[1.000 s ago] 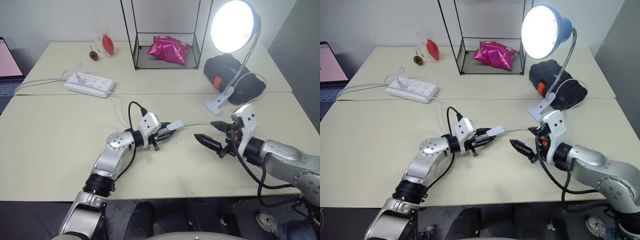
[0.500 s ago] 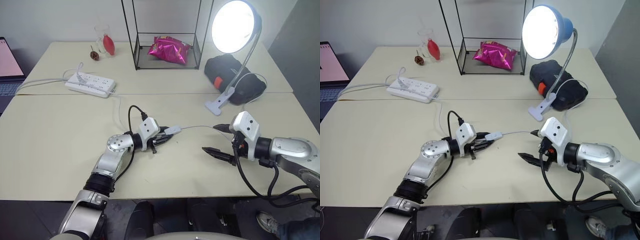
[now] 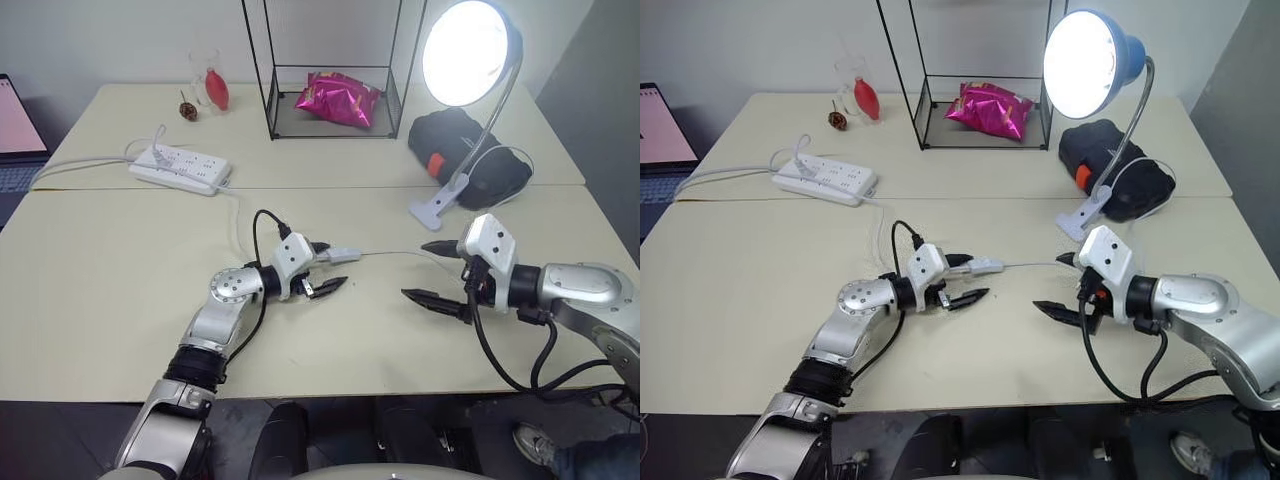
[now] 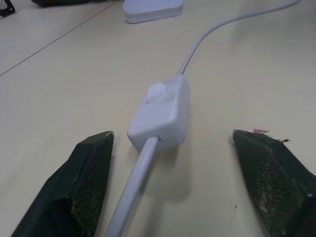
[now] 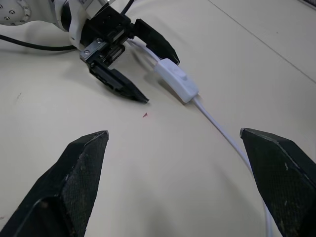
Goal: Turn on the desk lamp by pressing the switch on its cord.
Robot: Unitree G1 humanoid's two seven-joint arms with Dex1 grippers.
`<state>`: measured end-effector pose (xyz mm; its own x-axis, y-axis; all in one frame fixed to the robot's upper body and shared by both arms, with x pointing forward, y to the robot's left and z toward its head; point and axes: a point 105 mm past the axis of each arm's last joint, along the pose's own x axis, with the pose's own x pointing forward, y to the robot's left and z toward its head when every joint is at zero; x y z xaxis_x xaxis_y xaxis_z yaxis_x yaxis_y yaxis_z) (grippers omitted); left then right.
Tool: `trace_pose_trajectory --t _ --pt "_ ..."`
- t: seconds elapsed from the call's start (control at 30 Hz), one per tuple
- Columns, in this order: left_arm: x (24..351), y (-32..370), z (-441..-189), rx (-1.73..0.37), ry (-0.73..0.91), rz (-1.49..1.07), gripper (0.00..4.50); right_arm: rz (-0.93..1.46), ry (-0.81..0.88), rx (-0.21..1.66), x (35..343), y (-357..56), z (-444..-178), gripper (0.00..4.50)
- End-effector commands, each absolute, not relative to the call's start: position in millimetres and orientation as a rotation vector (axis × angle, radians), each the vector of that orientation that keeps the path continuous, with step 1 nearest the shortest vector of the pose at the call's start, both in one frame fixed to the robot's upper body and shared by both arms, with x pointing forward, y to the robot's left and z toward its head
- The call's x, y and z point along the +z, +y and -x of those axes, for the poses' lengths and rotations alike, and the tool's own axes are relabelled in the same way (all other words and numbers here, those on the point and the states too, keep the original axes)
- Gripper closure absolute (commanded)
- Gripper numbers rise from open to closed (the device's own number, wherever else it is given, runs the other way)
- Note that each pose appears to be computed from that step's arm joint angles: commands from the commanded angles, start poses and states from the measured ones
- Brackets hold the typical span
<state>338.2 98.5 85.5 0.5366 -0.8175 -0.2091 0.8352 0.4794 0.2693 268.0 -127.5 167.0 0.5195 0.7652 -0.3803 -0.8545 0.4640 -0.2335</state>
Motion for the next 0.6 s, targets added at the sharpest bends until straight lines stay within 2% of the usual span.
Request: trace_pose_trajectory --t 0.03,0.13,0.27,0.37,0.6 --pt "138.4 110.5 -329.6 -0.962 -0.065 -0.353 0.06 0.462 0.185 1.026 176.8 -129.5 -274.6 0.0" --pt "154.1 128.6 -321.4 -0.895 -0.038 -0.391 0.06 0.486 0.15 1.03 179.9 -133.6 -281.9 0.0" --pt "158.2 178.7 -302.3 -0.793 0.049 -0.519 0.06 0.477 0.093 1.061 186.4 -143.6 -284.9 0.0" --pt "163.6 215.9 -292.3 -0.684 0.115 -0.503 0.06 0.525 0.074 1.062 184.7 -159.3 -287.9 0.0" --pt "171.2 231.8 -276.4 -0.664 0.156 -0.445 0.06 0.551 0.072 1.086 183.5 -169.5 -292.5 0.0"
